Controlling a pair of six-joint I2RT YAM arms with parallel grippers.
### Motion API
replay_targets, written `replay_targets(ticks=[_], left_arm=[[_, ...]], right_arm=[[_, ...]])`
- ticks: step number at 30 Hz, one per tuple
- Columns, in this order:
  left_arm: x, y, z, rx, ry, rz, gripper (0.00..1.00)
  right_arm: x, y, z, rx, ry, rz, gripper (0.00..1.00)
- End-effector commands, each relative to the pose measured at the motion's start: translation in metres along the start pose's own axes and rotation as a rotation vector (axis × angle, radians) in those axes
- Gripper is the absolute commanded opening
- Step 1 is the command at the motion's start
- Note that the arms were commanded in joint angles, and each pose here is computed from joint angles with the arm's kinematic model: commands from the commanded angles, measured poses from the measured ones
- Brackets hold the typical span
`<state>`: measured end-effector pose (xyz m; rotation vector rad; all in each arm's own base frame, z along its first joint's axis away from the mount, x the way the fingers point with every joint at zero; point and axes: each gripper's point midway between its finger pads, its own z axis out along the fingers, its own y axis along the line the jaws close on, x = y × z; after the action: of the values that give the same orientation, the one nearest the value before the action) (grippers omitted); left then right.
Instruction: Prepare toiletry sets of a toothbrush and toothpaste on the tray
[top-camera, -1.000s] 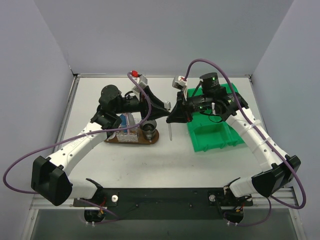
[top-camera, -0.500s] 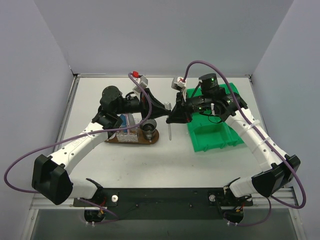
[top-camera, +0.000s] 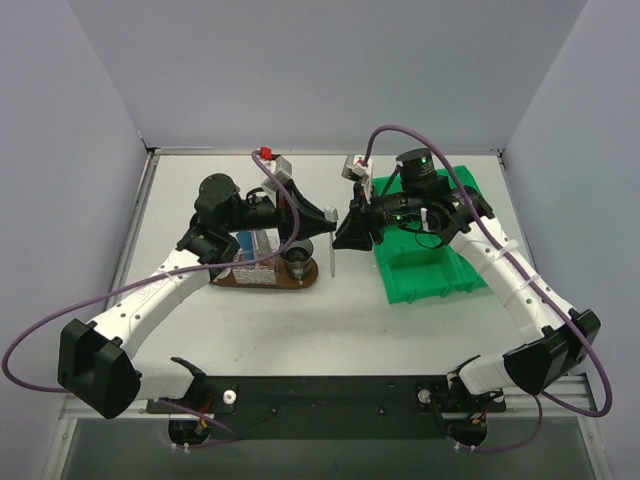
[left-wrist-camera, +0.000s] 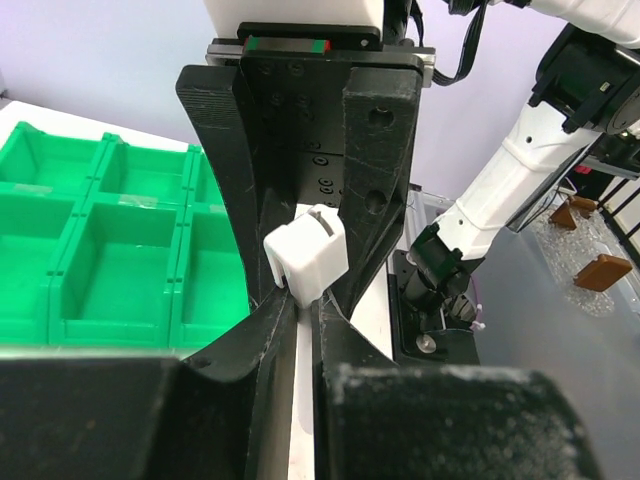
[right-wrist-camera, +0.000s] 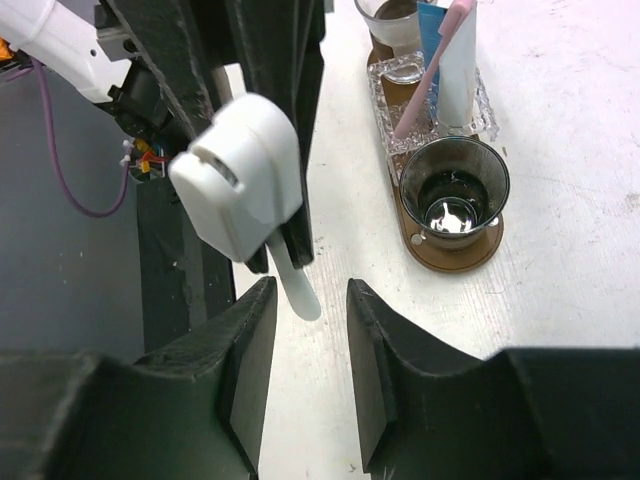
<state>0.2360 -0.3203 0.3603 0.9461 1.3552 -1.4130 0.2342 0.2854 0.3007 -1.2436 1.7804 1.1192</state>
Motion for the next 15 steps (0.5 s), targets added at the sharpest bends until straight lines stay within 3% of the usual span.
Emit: replay_targets(ticks=[1,8,15], left_arm=[[-0.01,-0.003,-0.011,-0.031,-0.016,0.071,0.0],[-0.01,0.023,-0.032,-0.204,0.018,0.141,0.0],[-0.01,0.052,-0.081,-0.477,0.058,0.18,0.0]], right_arm=[[-0.005,0.005,-0.007,0.025,-0.016,-0.047,0.32],[-0.001,-0.002,-0.013,0.092,0.0,-0.077,0.34],[0.01,-0.014,-0.016,0.145,0.036,-0.083,0.34]])
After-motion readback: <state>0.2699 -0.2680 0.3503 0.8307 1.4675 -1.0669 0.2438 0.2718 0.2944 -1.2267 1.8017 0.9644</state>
